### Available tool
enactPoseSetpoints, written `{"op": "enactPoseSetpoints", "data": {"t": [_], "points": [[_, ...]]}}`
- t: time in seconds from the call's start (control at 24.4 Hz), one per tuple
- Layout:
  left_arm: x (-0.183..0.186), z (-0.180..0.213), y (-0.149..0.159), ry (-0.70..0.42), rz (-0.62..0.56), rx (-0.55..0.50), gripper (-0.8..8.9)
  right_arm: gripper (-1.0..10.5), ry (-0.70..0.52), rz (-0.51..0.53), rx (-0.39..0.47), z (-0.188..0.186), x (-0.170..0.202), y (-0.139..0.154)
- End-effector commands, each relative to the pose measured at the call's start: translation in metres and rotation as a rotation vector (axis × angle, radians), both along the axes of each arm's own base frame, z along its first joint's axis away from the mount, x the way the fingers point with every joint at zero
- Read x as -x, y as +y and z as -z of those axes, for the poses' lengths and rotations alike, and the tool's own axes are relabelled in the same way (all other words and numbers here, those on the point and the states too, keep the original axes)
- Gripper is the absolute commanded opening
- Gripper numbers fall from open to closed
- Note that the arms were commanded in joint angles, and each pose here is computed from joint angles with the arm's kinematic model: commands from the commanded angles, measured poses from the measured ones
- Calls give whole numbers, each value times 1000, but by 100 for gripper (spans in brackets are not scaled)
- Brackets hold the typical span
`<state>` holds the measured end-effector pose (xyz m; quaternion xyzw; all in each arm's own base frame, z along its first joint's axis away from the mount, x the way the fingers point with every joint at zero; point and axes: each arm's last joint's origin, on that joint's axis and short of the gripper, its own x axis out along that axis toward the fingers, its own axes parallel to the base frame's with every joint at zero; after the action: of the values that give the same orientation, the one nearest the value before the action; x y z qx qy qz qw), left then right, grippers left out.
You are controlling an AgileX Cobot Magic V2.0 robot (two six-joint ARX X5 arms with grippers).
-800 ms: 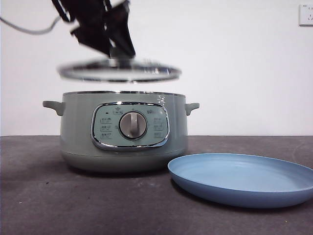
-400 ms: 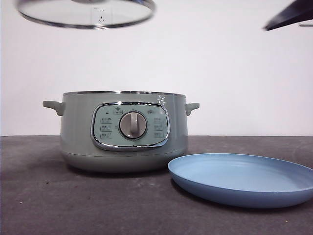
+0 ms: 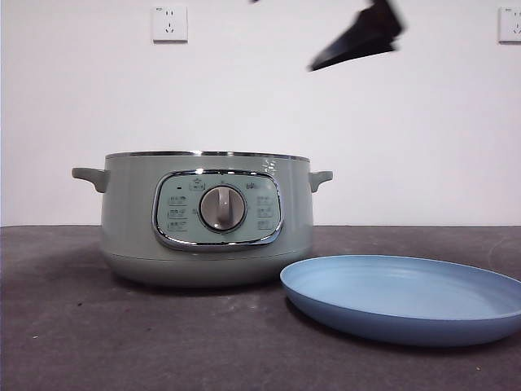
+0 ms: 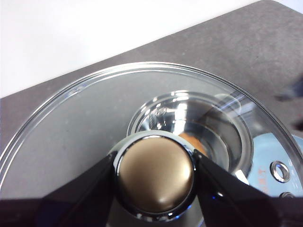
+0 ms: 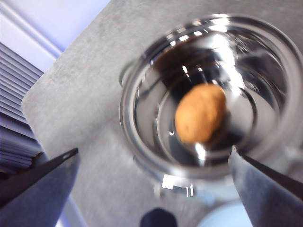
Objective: Take the potato out from the steamer,put the potato on the plate,close the lid
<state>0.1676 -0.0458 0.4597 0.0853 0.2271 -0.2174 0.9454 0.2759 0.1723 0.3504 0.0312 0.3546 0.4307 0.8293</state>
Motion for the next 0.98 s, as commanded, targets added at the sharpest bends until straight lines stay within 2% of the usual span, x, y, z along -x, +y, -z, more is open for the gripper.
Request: {"op": "enactPoseSetpoints", "data": {"t": [0.04, 0.2, 0.41, 0.61, 0.78, 0.94, 0.98], "points": [[22, -11, 7, -62, -10, 23, -13, 656, -2, 7, 44, 2, -21, 27], [51, -16, 15, -89, -36, 23, -13, 656, -25, 22, 126, 15, -50, 74], [73, -19, 20, -120, -42, 44, -13, 653, -37, 76, 276, 61, -71, 115], [77, -17, 21, -104, -42, 40, -13, 653, -2, 102, 370, 102, -81, 128], [77, -17, 21, -102, -41, 40, -13, 645, 22, 102, 400, 118, -85, 132], [77, -17, 21, -102, -41, 40, -13, 574, 39, 99, 413, 126, -86, 133], [77, -17, 21, -102, -41, 40, -13, 472, 45, 100, 416, 127, -86, 133]]}}
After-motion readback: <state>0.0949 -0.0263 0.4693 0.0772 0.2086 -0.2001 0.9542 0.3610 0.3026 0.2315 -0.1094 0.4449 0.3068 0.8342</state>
